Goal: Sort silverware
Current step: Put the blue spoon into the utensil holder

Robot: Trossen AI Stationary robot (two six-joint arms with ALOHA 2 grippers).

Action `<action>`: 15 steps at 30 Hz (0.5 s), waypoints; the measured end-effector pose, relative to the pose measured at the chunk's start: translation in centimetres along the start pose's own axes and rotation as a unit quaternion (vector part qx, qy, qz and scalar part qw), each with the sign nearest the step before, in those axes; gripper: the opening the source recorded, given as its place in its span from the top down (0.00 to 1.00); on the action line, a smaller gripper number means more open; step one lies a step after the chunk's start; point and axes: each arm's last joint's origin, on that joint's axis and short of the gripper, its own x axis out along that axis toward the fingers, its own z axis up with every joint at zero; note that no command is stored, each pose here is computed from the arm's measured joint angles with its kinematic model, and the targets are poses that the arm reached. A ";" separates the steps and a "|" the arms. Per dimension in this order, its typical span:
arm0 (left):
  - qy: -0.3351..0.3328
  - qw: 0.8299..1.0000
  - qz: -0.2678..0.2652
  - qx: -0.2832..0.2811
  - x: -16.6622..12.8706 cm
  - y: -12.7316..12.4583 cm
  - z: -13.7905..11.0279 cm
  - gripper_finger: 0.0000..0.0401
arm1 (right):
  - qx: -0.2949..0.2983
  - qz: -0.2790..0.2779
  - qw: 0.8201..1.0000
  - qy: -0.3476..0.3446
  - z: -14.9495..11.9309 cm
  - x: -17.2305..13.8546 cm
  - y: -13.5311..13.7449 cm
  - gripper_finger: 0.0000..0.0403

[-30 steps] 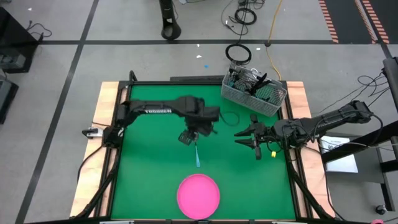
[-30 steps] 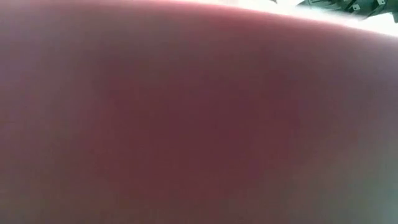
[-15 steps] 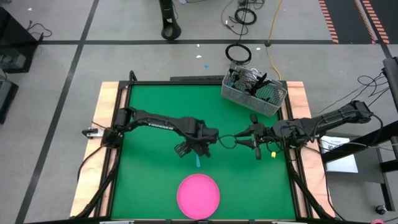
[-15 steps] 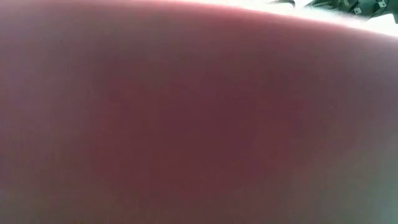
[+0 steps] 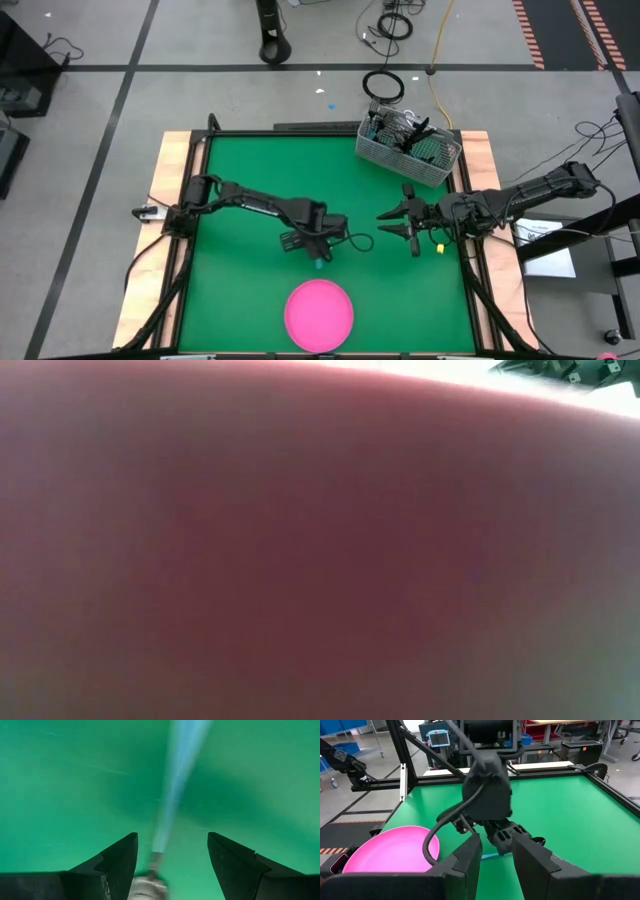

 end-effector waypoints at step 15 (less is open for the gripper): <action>-0.006 1.000 0.001 -0.008 1.5 1.4 -2.2 0.40 | -0.001 -0.001 1.000 0.004 -0.1 0.0 0.0 0.75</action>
